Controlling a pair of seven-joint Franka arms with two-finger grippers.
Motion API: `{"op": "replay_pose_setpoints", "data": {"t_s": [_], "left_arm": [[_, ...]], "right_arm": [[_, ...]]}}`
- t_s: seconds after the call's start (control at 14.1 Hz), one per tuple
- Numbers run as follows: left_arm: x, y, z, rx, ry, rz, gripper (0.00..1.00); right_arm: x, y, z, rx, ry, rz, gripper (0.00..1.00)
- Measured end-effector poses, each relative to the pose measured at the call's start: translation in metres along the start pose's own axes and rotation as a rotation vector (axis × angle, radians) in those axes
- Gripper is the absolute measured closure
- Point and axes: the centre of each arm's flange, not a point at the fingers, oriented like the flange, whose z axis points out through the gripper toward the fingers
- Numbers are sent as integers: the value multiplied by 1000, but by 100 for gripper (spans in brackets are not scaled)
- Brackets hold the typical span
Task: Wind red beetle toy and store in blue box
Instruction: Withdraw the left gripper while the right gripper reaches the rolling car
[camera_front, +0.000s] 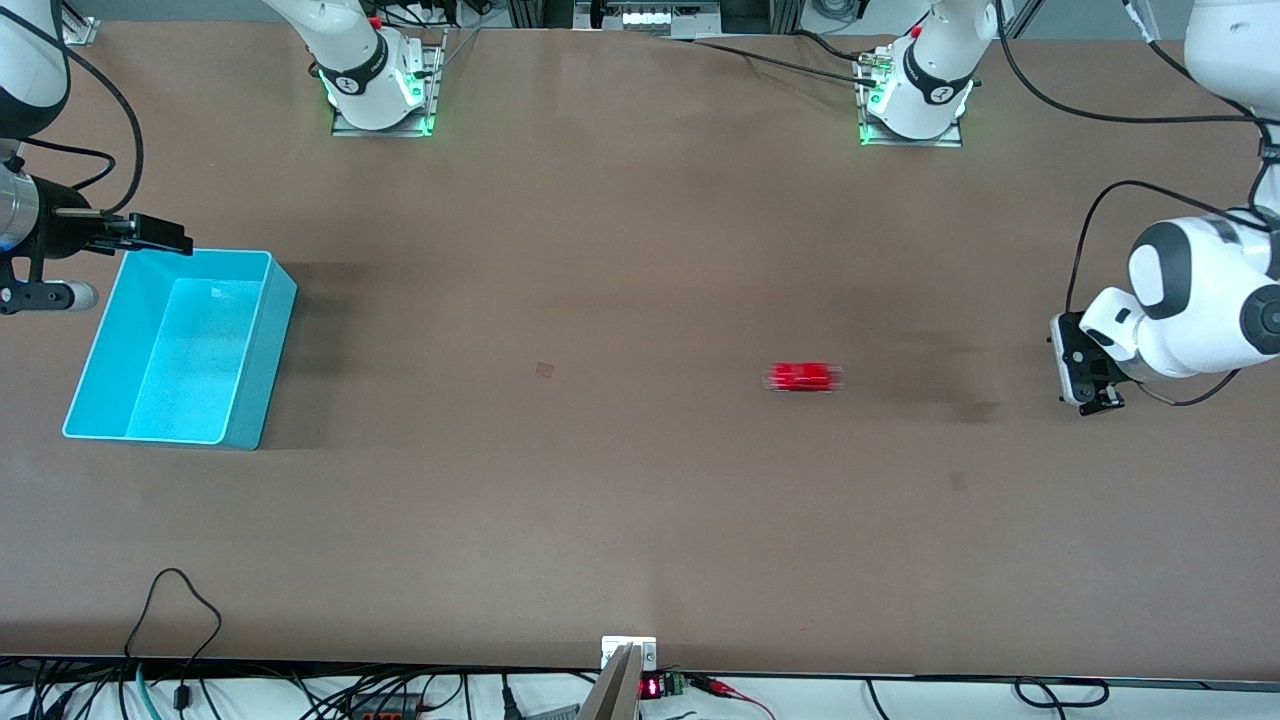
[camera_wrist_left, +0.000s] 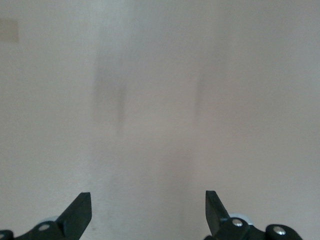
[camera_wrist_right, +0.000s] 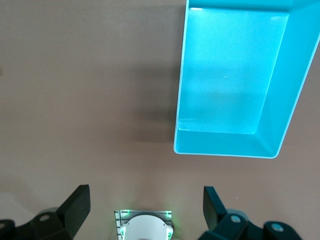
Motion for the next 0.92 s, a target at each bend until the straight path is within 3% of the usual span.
{"op": "replay_pose_setpoints", "data": {"t_s": [0.42, 0.92], "left_arm": [[33, 25, -85, -106, -38, -222, 0], [86, 55, -177, -111, -88, -525, 0]], "right_arm": [[0, 0, 0, 0, -2, 0, 0], [0, -2, 0, 0, -3, -5, 0]]}}
